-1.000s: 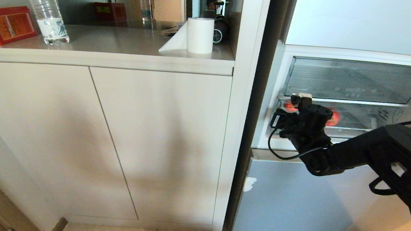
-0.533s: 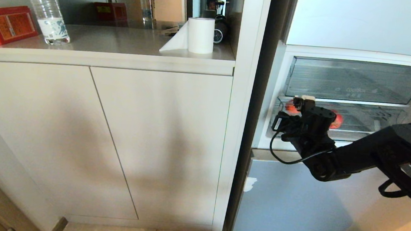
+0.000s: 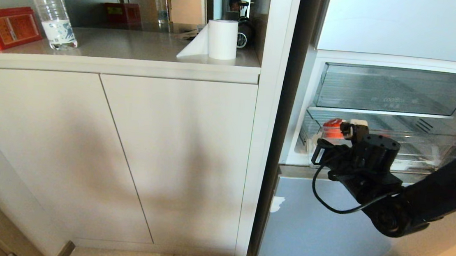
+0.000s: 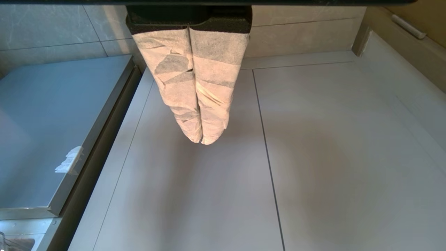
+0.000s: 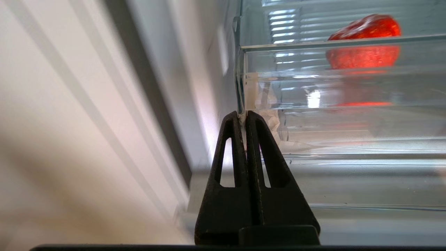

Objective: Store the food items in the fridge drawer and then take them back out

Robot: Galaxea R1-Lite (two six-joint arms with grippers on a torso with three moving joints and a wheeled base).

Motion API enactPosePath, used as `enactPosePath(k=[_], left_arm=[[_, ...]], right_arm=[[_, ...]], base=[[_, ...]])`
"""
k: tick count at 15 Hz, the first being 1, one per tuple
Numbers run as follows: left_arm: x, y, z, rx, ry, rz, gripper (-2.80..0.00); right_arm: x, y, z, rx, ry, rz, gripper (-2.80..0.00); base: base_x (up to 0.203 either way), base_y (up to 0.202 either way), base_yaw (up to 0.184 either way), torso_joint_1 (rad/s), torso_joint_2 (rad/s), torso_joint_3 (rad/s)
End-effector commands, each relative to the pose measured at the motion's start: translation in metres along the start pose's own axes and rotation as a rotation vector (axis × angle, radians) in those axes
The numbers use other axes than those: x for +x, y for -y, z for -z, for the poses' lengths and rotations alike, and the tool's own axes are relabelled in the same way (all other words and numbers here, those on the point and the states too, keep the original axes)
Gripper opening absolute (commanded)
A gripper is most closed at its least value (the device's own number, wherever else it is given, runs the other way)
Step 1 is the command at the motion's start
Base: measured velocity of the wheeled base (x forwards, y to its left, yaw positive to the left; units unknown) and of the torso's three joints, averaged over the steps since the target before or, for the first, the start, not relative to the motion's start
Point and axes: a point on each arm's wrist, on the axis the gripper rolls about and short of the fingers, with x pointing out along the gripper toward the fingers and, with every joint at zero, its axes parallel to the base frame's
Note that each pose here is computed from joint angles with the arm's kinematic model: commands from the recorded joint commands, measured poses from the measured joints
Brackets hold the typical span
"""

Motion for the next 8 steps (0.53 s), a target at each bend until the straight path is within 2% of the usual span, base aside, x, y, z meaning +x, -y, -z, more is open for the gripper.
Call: enactPosePath(k=[1, 5, 8], left_arm=[[0.0, 0.0, 0.0, 0.0, -0.002, 0.0, -2.8], [0.0, 0.0, 0.0, 0.0, -0.002, 0.0, -2.8], [0.0, 0.0, 0.0, 0.0, -0.002, 0.0, -2.8]], right_arm=[[-0.028, -0.005, -0.014, 0.003, 0.006, -0.023, -2.8], [-0.067, -0.013, -0.016, 0.014, -0.001, -0.067, -2.8], [-0.079, -0.012, -0.01, 0.022, -0.002, -0.077, -2.8]], base=[[0.0, 0.0, 0.0, 0.0, 0.0, 0.0], [0.0, 0.0, 0.0, 0.0, 0.0, 0.0], [0.0, 0.0, 0.0, 0.0, 0.0, 0.0]])
